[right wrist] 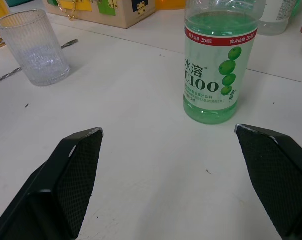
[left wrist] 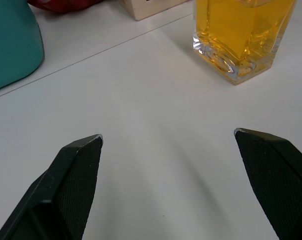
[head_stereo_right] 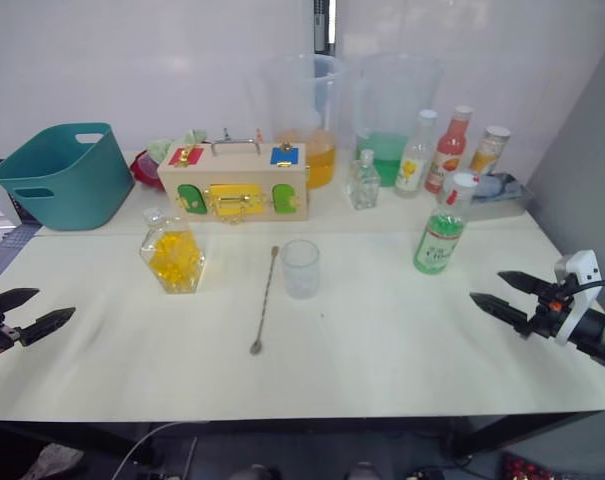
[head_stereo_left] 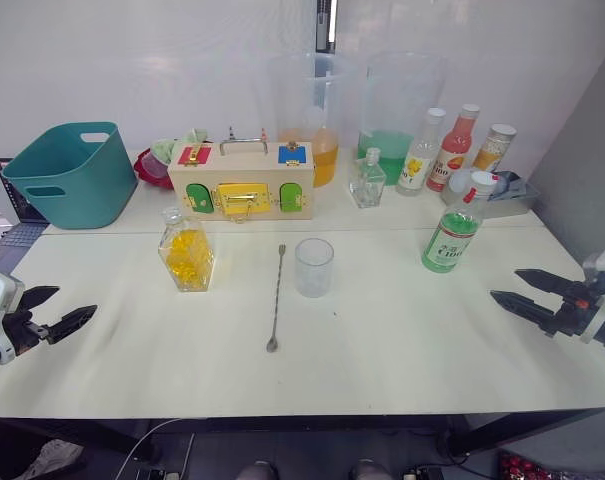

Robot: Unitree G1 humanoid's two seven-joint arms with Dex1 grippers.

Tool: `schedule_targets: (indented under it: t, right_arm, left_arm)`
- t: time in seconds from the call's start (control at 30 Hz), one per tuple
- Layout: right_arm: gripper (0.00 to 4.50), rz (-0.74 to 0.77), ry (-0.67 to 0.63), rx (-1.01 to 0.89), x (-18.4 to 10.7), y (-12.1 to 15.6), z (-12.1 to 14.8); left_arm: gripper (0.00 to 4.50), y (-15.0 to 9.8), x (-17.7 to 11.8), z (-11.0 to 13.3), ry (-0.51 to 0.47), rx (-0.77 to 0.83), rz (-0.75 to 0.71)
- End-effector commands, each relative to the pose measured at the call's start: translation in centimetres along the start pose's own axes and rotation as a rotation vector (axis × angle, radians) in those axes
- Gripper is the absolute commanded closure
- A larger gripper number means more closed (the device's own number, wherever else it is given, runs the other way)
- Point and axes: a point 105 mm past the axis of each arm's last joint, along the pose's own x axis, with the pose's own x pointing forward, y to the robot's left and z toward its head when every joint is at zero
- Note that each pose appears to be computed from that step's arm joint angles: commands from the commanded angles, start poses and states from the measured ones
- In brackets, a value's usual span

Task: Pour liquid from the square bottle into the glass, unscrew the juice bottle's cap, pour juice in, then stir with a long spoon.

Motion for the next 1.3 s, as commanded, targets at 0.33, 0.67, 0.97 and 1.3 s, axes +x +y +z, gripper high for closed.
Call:
schedule_targets:
  t: [0.33, 0.67, 0.97, 1.3]
  right_arm:
    - [0.01, 0.214, -0.072, -0.016, 3.1, 4.1, 3.7]
    - [0.01, 0.506, -0.06, -0.11, 7.4, 10.1, 6.3]
    - [0.01, 0.626, -0.042, -0.125, 8.6, 11.4, 6.3]
    - [0.01, 0.62, -0.058, -0.112, 9.1, 11.6, 4.7]
  left_arm:
    - [0.04, -1.1, -0.7, 0.2, -0.057, -0.03, 0.048]
    - [0.04, -6.4, -2.6, 1.0, -0.306, -0.14, 0.152]
    - [0.04, -11.1, -1.1, 0.3, -0.312, -0.221, 0.356]
    - [0.04, -12.9, 2.8, 0.2, -0.283, -0.226, 0.459]
